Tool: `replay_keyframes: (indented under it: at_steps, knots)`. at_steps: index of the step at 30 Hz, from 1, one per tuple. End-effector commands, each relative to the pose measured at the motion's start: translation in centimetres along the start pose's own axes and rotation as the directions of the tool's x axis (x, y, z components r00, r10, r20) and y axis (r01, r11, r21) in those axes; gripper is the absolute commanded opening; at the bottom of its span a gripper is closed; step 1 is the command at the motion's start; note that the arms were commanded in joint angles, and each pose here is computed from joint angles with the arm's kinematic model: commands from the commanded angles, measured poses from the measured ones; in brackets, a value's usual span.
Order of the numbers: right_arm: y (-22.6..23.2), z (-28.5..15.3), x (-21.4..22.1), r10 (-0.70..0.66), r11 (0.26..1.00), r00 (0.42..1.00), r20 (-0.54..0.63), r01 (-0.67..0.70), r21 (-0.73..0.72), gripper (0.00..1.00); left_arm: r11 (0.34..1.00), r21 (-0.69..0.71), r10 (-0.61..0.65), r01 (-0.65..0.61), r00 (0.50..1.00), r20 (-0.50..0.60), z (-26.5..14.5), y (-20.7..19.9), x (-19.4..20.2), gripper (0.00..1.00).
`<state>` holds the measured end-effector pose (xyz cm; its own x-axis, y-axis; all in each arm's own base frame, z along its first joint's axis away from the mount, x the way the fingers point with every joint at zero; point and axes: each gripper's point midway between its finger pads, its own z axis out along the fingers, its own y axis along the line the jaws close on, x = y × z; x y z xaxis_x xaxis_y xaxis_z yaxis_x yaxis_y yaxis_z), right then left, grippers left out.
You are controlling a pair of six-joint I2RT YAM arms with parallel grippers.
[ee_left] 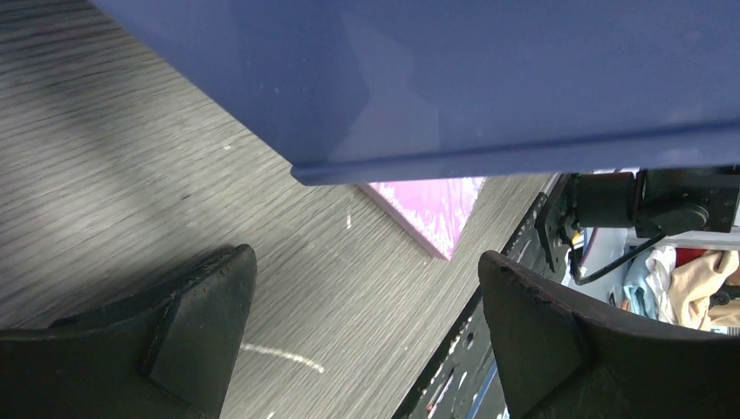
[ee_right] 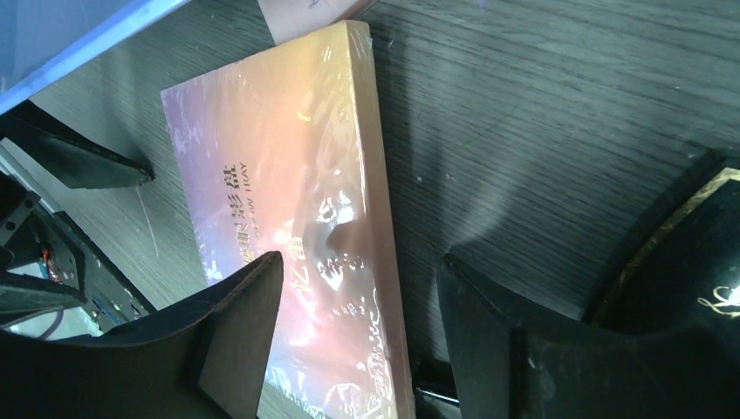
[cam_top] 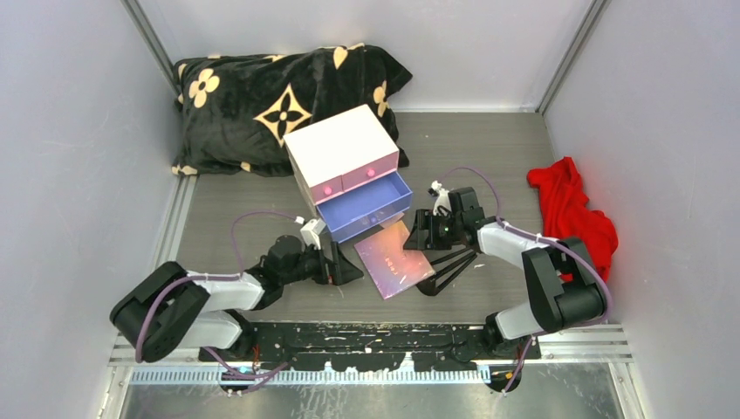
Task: Organize the makeup
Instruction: Pick up the makeup from the center of the board.
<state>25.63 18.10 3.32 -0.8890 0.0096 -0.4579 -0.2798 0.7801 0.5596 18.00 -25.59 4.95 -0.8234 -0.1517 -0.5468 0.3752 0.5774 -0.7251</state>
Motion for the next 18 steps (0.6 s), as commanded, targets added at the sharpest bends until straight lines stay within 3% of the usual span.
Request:
replay_keyframes:
  at_steps: [1,18]
  knots:
    - [-1.0,-0.4,1.9,0.033,0.998,0.998,-0.05,-0.03,0.051,0.71,0.999,-0.045,-0.014,0.013,1.0,-0.017,1.1,0.8,2.1,1.0]
    - [-0.5,-0.4,3.6,0.059,0.998,0.997,-0.059,-0.059,0.001,0.7,1.0,0.026,-0.011,0.009,0.999,0.051,4.8,-1.2,2.4,1.0]
